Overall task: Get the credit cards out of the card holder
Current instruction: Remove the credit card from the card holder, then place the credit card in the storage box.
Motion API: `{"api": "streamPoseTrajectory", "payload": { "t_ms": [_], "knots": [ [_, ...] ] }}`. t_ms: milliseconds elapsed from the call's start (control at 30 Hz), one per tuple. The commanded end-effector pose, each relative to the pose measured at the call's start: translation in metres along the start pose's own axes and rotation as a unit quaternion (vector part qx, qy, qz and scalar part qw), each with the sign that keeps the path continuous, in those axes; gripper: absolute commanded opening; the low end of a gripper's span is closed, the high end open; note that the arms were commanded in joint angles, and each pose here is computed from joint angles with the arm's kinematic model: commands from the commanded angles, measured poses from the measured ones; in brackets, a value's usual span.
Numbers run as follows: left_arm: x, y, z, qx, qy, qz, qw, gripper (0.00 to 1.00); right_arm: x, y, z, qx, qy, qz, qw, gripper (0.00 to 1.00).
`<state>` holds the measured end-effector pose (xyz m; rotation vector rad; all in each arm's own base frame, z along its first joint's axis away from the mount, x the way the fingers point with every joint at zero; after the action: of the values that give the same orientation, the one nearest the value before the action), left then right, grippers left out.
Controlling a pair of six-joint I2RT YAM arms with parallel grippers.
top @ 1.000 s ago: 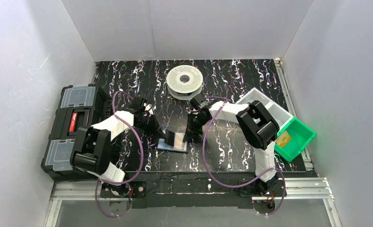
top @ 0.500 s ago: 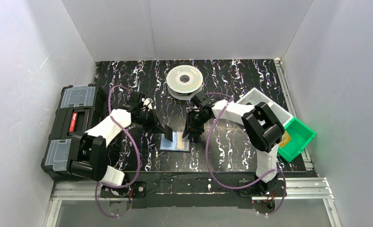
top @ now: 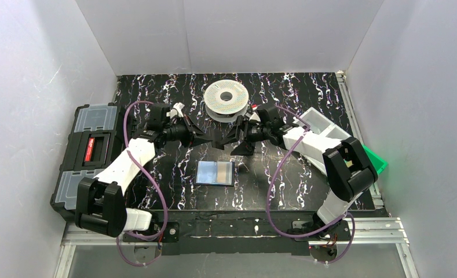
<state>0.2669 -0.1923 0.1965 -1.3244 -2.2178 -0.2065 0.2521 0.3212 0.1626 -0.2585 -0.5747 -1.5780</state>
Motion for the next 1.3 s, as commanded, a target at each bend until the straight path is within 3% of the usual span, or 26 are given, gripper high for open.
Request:
{"api": "streamPoseTrajectory", "payload": {
  "t_ms": [0, 333, 567, 867, 967, 1067, 1167, 1267],
  "knots": [
    [0.009, -0.007, -0.038, 0.022, -0.101, 0.027, 0.994, 0.00, 0.021, 0.018, 0.042, -0.005, 0.124, -0.038, 0.992, 0.81],
    [0.008, -0.009, -0.038, 0.029, -0.111, 0.040, 0.993, 0.00, 0.036, 0.030, 0.057, -0.019, 0.185, -0.072, 0.980, 0.72],
    [0.007, -0.012, -0.038, 0.025, -0.117, 0.053, 0.991, 0.00, 0.034, 0.029, 0.057, -0.022, 0.189, -0.064, 0.980, 0.47],
    [0.007, -0.016, -0.037, 0.011, -0.110, 0.080, 0.991, 0.00, 0.030, 0.027, 0.051, -0.014, 0.165, -0.048, 0.985, 0.01],
    [0.007, -0.017, -0.035, 0.007, -0.098, 0.086, 0.991, 0.01, 0.031, 0.023, 0.047, -0.008, 0.148, -0.048, 0.988, 0.01],
    [0.008, -0.018, -0.030, 0.002, -0.078, 0.086, 0.993, 0.24, 0.033, 0.020, 0.041, 0.002, 0.125, -0.054, 0.991, 0.01],
    [0.009, -0.016, -0.025, -0.015, -0.055, 0.074, 0.996, 0.60, 0.037, 0.016, 0.036, 0.006, 0.095, -0.058, 0.994, 0.01],
    [0.011, -0.013, -0.019, -0.031, -0.019, 0.057, 0.998, 0.85, 0.042, 0.012, 0.026, 0.008, 0.058, -0.068, 0.996, 0.01]
  ]
}}
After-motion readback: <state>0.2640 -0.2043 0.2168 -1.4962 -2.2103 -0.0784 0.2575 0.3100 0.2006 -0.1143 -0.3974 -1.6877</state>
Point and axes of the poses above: each gripper's point midway between its finger pads, its own x axis back along the fingers, its own z axis along the line the jaws close on, y = z × x, the point moved 3 cm from there along x, back along the fingers, and after that the axes turned 13 degrees about x, right-handed, at the moved point
